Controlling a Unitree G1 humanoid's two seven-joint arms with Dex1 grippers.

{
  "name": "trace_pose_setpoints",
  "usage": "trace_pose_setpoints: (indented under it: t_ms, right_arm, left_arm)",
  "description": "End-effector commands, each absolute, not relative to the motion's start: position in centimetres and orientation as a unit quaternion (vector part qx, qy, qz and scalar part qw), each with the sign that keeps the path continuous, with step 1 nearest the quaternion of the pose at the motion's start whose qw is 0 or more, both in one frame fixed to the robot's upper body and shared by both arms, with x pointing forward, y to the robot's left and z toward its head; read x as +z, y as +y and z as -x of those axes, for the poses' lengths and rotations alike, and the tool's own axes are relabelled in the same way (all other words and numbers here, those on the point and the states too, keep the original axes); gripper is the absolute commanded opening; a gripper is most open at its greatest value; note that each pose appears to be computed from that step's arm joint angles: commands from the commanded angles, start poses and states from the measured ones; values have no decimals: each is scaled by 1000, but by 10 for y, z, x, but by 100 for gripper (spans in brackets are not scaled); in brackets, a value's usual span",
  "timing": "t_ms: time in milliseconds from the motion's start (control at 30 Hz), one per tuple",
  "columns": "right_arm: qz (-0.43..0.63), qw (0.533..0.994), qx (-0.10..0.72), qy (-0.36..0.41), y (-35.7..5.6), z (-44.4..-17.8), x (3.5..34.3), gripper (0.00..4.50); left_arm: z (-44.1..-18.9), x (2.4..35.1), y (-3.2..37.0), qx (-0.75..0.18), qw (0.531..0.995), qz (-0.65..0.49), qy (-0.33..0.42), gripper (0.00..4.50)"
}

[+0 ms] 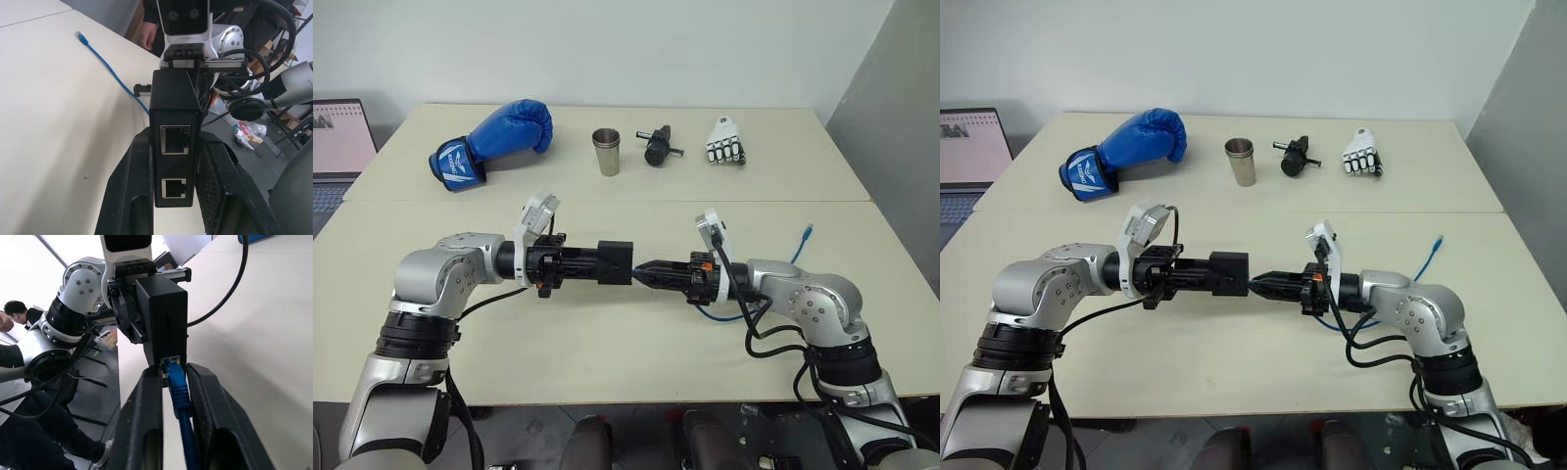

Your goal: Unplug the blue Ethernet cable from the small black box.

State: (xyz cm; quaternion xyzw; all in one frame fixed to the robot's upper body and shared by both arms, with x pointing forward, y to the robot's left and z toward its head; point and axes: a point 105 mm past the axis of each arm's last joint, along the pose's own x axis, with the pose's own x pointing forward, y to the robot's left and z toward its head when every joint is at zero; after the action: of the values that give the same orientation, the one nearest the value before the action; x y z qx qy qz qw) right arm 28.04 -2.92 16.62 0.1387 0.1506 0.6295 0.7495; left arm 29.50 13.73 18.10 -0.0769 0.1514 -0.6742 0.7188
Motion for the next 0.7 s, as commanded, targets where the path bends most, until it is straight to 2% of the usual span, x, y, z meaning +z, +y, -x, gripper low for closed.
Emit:
trace_pose_setpoints:
  t_ms: [33,400,700]
  right_arm:
    - [-120,738,649,142,-26,-272,169,6]
    - [-117,737,650,146,-28,-271,168,6]
    - [-100,762,618,165,-59,-280,159,6]
  left_arm:
    - [-297,192,138,-674,723,77,128,78]
    - [-296,192,140,-674,722,76,132,78]
    - [-301,192,162,-643,752,52,133,78]
